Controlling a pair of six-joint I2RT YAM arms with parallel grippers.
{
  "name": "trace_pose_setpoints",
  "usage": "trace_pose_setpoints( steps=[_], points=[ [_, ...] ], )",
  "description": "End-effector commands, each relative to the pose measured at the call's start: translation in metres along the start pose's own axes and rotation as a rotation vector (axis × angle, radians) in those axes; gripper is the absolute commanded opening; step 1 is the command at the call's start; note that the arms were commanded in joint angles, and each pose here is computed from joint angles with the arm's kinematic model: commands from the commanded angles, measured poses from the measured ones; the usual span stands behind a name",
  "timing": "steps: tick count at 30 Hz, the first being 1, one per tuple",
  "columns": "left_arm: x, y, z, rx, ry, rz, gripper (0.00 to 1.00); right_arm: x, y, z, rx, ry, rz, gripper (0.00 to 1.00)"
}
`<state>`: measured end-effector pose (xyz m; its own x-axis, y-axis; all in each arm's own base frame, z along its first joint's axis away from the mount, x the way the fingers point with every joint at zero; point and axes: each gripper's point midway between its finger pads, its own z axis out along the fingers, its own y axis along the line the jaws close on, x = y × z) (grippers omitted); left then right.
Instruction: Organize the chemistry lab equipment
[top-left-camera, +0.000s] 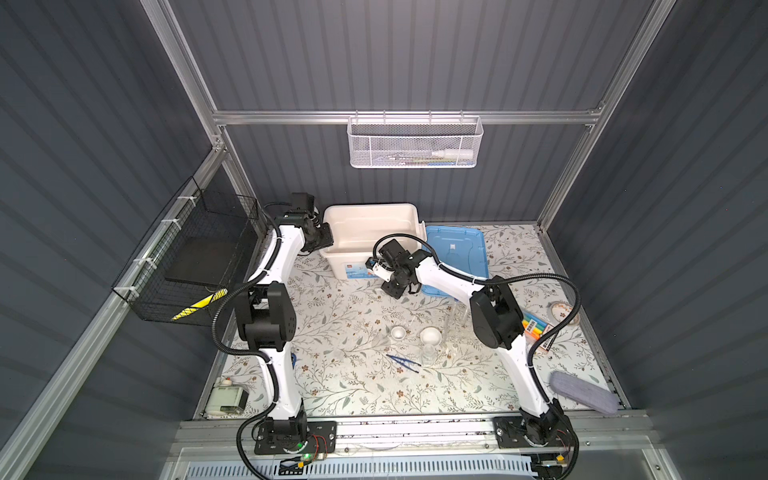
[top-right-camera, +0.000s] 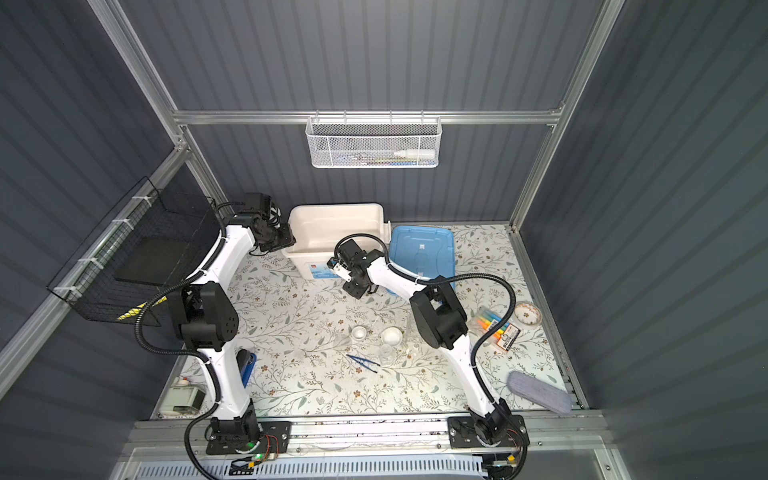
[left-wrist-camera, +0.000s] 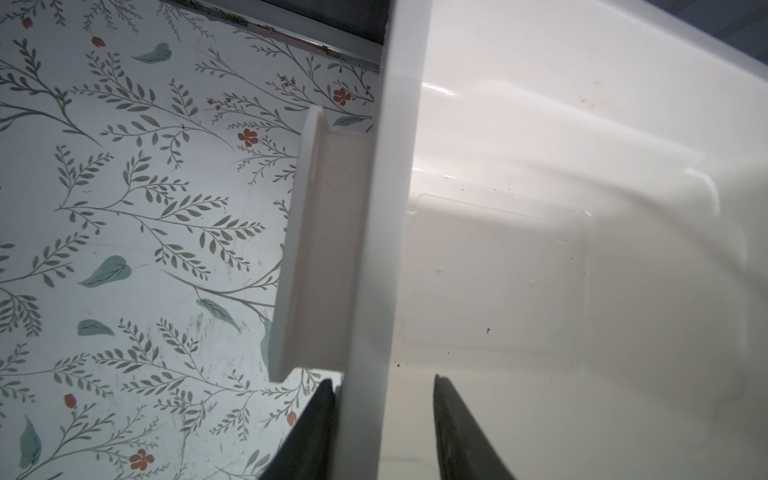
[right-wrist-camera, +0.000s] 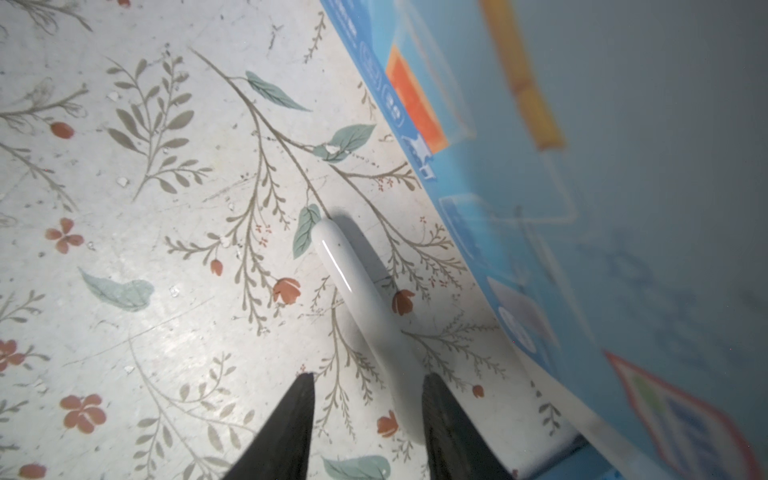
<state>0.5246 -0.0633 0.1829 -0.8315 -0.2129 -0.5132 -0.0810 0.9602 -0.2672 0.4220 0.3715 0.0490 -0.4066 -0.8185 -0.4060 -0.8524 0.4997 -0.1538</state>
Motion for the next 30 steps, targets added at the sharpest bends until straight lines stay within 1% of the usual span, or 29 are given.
trace_pose_setpoints(
  steps=[1,4,11,15,18,21,24,26,30],
  points=[
    [0.0,-0.005,0.0,0.03,0.013,-0.004,0.41,0.023,0.007,0.016,-0.03,0.084,-0.011,0.45],
    [-0.001,-0.005,0.001,0.031,0.01,-0.005,0.41,0.024,0.005,0.014,0.002,0.077,-0.011,0.45],
    [-0.001,-0.009,0.003,0.054,0.009,-0.015,0.41,0.013,-0.01,0.0,0.099,0.017,0.02,0.51],
    [-0.003,-0.011,0.002,0.064,0.005,-0.02,0.41,0.006,-0.015,-0.007,0.126,-0.02,0.022,0.52],
    [-0.005,-0.011,0.001,0.058,0.003,-0.022,0.41,0.007,-0.017,-0.007,0.136,-0.02,0.014,0.52],
    [-0.009,-0.012,-0.005,0.058,-0.007,-0.026,0.52,0.006,-0.018,-0.012,0.148,-0.029,0.023,0.52],
    [-0.017,-0.015,-0.015,0.063,-0.04,-0.027,0.66,-0.001,-0.022,-0.026,0.173,-0.084,0.048,0.53],
    [-0.024,-0.018,-0.026,0.068,-0.076,-0.016,0.71,-0.005,-0.026,-0.038,0.193,-0.119,0.067,0.57],
    [-0.038,-0.025,-0.055,0.082,-0.166,0.035,0.82,-0.013,-0.029,-0.061,0.216,-0.179,0.091,0.6]
  ],
)
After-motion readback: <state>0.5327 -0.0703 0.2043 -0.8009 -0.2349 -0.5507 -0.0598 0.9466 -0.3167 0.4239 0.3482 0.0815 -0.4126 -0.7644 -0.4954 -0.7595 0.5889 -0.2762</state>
